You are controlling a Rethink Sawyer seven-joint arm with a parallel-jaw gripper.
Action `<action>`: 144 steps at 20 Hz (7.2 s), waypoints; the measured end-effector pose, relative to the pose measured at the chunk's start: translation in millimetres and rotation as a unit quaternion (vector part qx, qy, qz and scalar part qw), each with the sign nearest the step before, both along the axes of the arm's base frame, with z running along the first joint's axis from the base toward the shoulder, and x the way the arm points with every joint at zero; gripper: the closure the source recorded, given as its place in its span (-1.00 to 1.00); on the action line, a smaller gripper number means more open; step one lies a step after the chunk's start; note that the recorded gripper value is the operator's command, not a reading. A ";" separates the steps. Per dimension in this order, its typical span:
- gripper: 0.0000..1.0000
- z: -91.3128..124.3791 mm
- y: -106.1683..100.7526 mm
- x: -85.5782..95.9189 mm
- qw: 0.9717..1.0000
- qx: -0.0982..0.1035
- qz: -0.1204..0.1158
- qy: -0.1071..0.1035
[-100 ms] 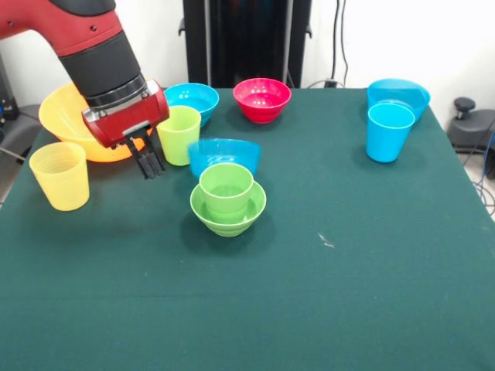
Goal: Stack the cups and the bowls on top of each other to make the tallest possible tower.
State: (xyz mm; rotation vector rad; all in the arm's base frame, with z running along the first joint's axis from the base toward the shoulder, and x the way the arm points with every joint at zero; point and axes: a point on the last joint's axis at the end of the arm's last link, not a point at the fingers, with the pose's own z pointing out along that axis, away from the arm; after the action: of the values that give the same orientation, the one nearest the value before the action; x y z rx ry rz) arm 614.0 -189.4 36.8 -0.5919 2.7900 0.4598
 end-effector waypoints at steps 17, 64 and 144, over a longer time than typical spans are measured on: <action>1.00 46.6 -8.8 -32.3 0.995 -0.015 0.002 -0.101; 1.00 10.0 104.2 -39.9 0.978 -0.016 -0.002 -0.208; 1.00 -1.8 79.1 -80.0 0.971 -0.117 0.186 -0.095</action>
State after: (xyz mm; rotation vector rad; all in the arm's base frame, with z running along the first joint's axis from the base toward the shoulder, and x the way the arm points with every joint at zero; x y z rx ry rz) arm 534.0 -110.3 35.1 -1.1585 2.5683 0.1300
